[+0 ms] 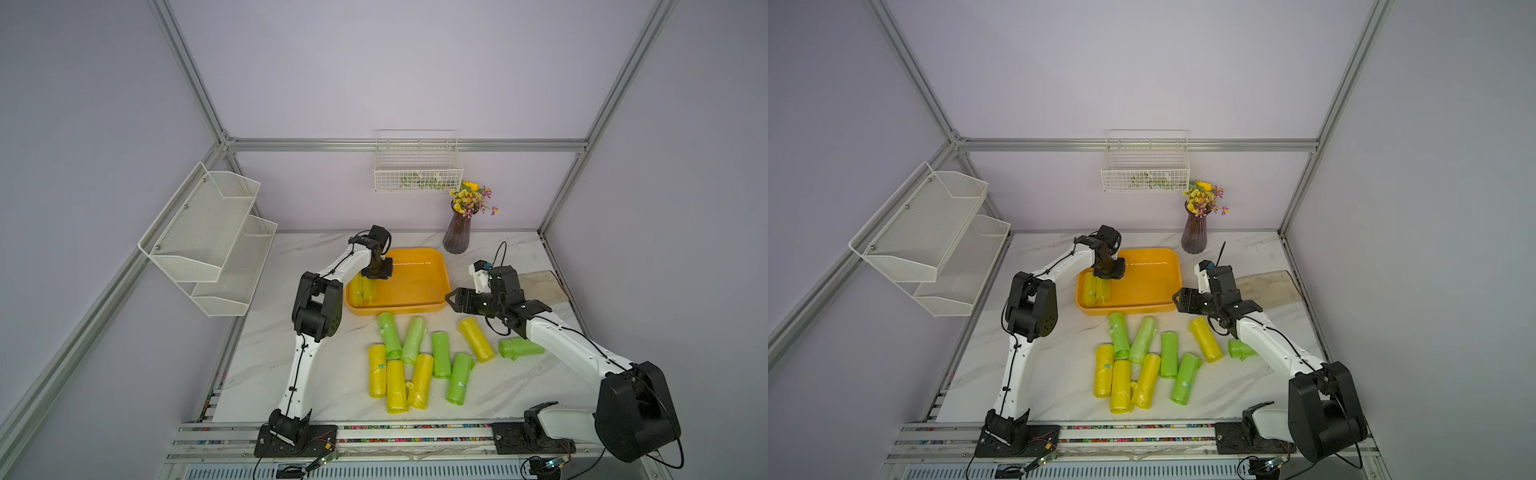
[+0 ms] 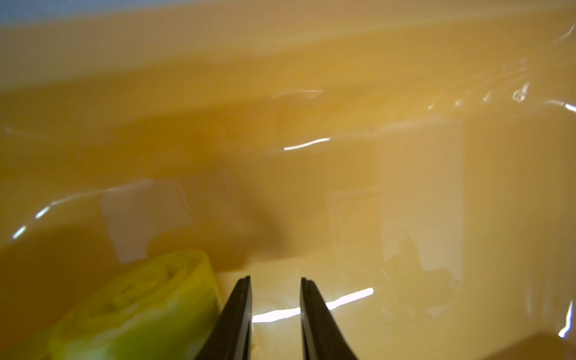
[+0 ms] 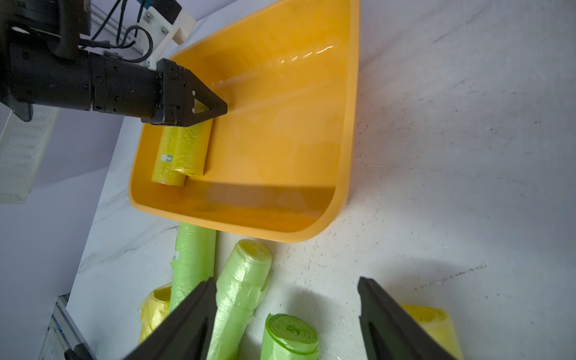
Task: Put the roll of trash bags into the storage box
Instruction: Place the roll of trash bags in the storage box, then pick up the roll of trash bags from the center of the board.
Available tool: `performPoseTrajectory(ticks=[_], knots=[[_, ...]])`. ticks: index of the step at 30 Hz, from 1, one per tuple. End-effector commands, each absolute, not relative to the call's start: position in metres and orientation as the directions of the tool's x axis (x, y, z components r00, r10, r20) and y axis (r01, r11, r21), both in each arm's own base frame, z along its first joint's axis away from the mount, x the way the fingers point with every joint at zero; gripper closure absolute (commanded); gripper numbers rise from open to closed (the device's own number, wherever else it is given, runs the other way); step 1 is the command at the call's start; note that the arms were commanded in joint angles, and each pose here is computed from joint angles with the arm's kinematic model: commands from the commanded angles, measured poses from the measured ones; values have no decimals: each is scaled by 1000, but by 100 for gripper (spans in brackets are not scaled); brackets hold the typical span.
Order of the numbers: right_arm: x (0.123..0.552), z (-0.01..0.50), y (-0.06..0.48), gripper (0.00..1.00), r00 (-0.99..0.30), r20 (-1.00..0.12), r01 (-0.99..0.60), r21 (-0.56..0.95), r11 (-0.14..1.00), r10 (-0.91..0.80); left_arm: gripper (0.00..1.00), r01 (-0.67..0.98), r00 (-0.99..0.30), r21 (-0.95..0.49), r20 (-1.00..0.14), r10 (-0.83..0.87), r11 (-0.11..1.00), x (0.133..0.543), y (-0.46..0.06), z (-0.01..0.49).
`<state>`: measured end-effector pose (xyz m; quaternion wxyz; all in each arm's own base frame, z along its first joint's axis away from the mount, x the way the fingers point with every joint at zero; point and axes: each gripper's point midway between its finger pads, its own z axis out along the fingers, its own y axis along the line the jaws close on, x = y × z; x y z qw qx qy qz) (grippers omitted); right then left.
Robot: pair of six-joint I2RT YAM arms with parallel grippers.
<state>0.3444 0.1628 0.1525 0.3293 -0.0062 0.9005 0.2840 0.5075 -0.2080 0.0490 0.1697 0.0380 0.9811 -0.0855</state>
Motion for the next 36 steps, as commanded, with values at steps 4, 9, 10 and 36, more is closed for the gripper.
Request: performPoseTrajectory(ticks=[4, 9, 10, 36], knots=[[348, 153, 162, 23, -776, -603, -195, 506, 840, 183, 73, 111, -910, -186, -414, 24, 976, 505, -213, 88], [349, 156, 158, 23, -770, -613, -193, 486, 852, 176, 72, 121, -895, -196, -446, 22, 973, 502, -215, 109], [349, 157, 157, 23, -768, -617, -191, 477, 858, 172, 72, 126, -889, -199, -458, 21, 972, 502, -216, 116], [325, 116, 76, 20, -831, -529, -160, -64, 985, -170, 31, -25, -777, -196, -613, -142, 980, 467, -129, 202]])
